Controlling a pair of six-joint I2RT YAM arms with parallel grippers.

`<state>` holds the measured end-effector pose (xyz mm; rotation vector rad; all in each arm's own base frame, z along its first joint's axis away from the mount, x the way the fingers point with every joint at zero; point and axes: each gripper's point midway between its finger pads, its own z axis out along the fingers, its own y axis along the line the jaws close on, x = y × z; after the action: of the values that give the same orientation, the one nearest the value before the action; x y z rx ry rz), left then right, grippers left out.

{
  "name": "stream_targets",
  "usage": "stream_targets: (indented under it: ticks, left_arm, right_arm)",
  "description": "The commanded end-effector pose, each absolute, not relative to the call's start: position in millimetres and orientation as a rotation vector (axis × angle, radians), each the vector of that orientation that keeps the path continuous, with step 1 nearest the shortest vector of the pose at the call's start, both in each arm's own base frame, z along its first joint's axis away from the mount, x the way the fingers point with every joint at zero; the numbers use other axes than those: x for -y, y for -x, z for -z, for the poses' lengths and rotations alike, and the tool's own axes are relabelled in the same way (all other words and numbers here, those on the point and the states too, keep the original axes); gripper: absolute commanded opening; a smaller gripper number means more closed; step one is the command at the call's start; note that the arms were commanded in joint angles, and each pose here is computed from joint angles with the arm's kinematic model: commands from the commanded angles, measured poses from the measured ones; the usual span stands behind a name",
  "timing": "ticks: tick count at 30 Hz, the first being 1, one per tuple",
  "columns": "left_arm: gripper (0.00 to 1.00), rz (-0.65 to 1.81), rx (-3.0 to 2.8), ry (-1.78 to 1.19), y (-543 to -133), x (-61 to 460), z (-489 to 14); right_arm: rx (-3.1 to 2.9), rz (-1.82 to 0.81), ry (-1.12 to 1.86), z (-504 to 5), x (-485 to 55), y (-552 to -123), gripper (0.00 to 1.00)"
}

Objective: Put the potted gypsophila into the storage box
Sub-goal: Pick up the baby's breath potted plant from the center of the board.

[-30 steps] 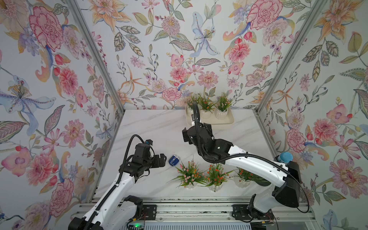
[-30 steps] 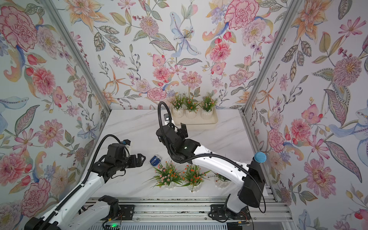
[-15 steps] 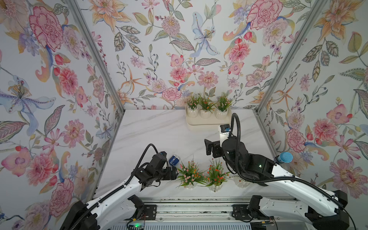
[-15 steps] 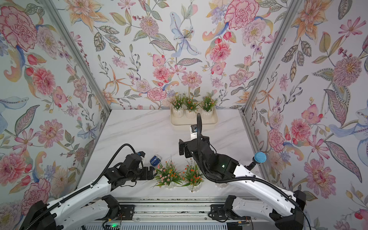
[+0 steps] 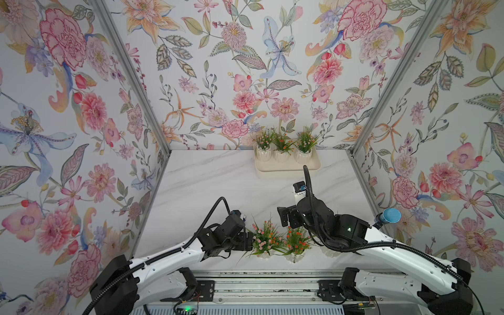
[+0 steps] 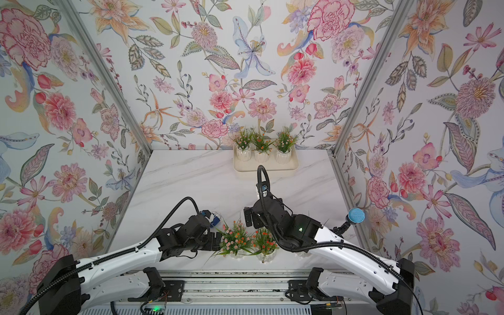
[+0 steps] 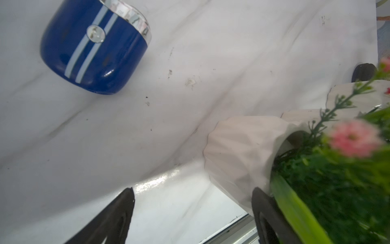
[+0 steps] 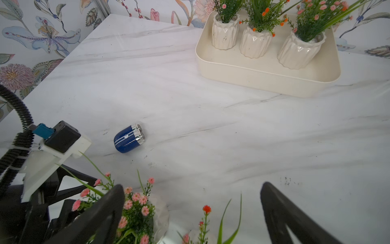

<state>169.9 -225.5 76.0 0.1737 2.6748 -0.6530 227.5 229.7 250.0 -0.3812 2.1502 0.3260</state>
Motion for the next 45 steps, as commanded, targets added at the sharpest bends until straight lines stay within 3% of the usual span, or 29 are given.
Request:
stream_targets:
  ticks: [1, 20, 31, 45]
  left_arm:
    - [0.89, 0.618, -2.664, -0.133, -170.8, 224.6, -83.8]
    - [0.82, 0.677, -2.627, -0.189, -159.3, 263.5, -80.6]
    - [0.64, 0.453, -2.606, -0.149, -177.6, 248.6, -82.9]
    - [0.32, 0.316, -2.632, -0.199, -180.0, 248.9, -74.4]
  right_arm:
    - [-2.156, -0.328, 0.347, -248.9, -219.1, -226.1, 1.0]
    - [-2.149, -0.375, 0.28, -246.2, -201.5, -217.5, 1.0]
    - [-2.162, -0.366, 0.262, -242.9, -198.1, -215.5, 1.0]
    - [-2.164, -0.333, 0.304, -242.8, -215.2, -215.5, 0.99]
